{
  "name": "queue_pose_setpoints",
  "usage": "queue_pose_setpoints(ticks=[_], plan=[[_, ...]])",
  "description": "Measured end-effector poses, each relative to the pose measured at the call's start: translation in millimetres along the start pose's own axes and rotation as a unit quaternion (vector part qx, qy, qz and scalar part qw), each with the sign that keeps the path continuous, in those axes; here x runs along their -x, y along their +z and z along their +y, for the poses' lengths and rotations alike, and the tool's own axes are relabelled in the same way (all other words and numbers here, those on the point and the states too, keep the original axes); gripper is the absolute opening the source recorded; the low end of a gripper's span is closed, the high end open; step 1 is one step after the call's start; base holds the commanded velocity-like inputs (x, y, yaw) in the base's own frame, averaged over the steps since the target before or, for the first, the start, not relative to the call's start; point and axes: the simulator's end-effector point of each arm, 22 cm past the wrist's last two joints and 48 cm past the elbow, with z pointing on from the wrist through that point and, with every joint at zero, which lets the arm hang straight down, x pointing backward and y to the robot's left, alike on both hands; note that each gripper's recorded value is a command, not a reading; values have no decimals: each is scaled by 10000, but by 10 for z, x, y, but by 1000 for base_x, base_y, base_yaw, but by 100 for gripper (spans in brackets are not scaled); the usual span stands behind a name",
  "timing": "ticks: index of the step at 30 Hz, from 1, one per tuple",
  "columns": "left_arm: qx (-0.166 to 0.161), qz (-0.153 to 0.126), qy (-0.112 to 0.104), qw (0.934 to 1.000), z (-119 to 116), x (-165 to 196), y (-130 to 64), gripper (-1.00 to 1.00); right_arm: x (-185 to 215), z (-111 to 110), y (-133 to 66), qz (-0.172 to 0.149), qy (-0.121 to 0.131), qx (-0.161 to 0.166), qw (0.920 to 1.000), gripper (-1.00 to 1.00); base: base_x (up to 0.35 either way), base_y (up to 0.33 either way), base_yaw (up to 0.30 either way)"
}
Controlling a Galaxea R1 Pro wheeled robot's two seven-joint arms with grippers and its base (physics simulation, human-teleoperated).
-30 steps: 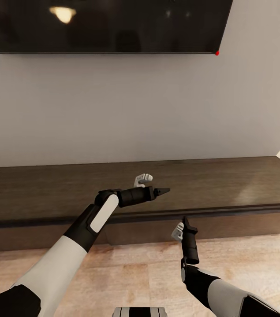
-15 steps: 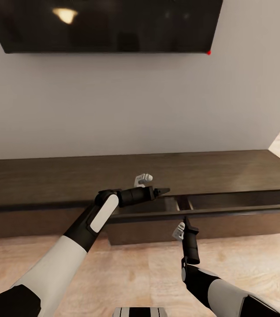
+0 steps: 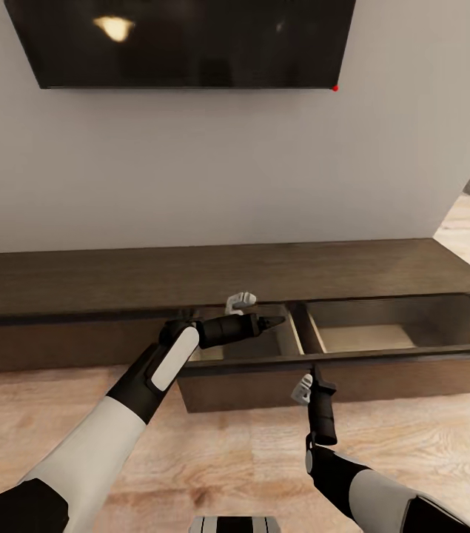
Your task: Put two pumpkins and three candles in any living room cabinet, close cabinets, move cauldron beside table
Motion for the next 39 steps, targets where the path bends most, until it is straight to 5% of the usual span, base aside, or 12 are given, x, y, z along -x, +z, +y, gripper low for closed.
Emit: queue_pose_setpoints(ticks=[39], plan=[[6,-1,-10,10000,7,-3,-2,100,-32,-10,57,37,17,48,10000,-100,-83,0,0]])
